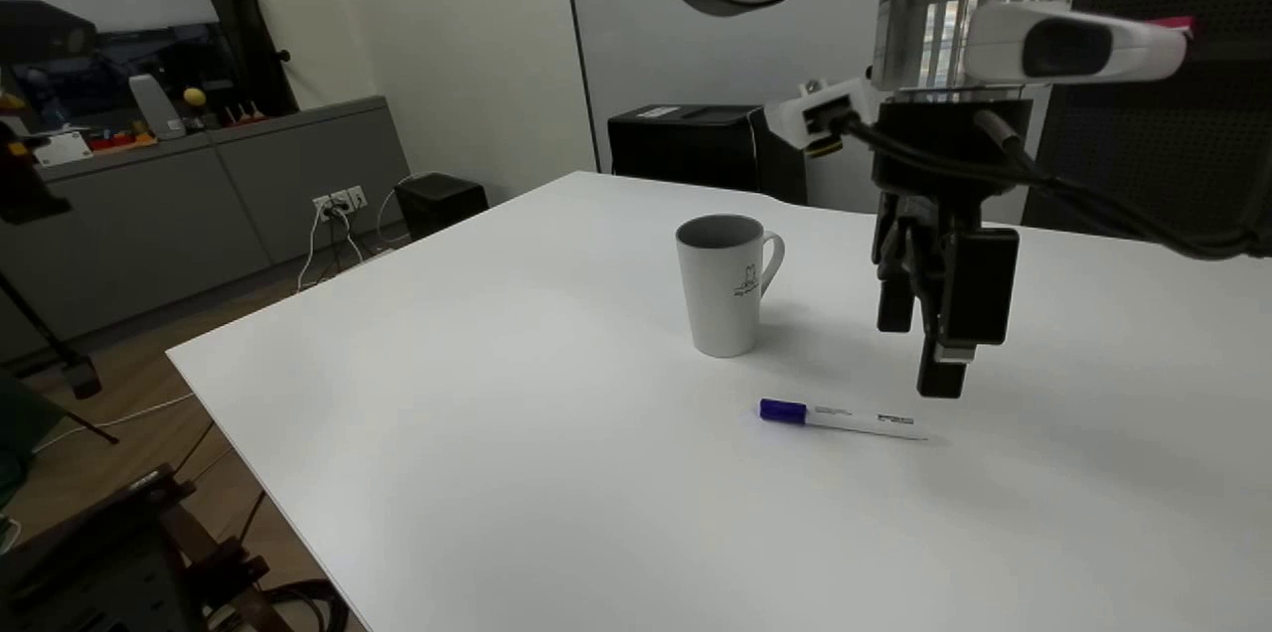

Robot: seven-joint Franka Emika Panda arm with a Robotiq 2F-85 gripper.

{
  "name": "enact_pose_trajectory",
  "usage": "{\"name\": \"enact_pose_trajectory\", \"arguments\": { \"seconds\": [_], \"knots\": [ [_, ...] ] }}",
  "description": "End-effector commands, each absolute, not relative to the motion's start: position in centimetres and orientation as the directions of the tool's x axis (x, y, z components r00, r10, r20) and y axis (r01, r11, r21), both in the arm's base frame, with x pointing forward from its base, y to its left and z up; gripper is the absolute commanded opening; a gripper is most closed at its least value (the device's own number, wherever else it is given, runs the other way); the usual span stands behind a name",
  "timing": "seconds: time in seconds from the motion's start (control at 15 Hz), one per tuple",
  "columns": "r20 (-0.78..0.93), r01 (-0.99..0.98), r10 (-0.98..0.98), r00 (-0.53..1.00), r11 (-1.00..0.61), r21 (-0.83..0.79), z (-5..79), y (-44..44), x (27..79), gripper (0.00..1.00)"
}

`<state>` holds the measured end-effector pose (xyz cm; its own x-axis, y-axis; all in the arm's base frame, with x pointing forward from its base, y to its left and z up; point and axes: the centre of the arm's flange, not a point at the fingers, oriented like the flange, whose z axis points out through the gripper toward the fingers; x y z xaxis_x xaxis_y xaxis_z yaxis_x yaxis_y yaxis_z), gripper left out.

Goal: Put the pen in the mug

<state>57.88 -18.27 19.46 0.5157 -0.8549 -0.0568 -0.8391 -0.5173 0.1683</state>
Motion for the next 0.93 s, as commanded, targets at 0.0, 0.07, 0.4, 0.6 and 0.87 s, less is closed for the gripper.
{"name": "enact_pose_trajectory", "arguments": {
  "seconds": [0.0, 0.07, 0.4, 0.6, 0.87],
  "knots": [
    [-0.027, -0.871, -0.885, 0.464, -0.461, 0.169, 18.1, -17.5, 58.1, 1.0],
    [-0.021, -0.875, -0.889, 0.458, -0.455, 0.164, 17.7, -17.4, 58.1, 1.0],
    [-0.007, -0.889, -0.899, 0.437, -0.433, 0.146, 15.9, -16.3, 58.3, 1.0],
    [-0.005, -0.897, -0.905, 0.425, -0.423, 0.126, 15.2, -16.2, 58.1, 1.0],
    [0.001, -0.913, -0.915, 0.403, -0.402, 0.072, 14.4, -15.9, 57.8, 1.0]
  ]
}}
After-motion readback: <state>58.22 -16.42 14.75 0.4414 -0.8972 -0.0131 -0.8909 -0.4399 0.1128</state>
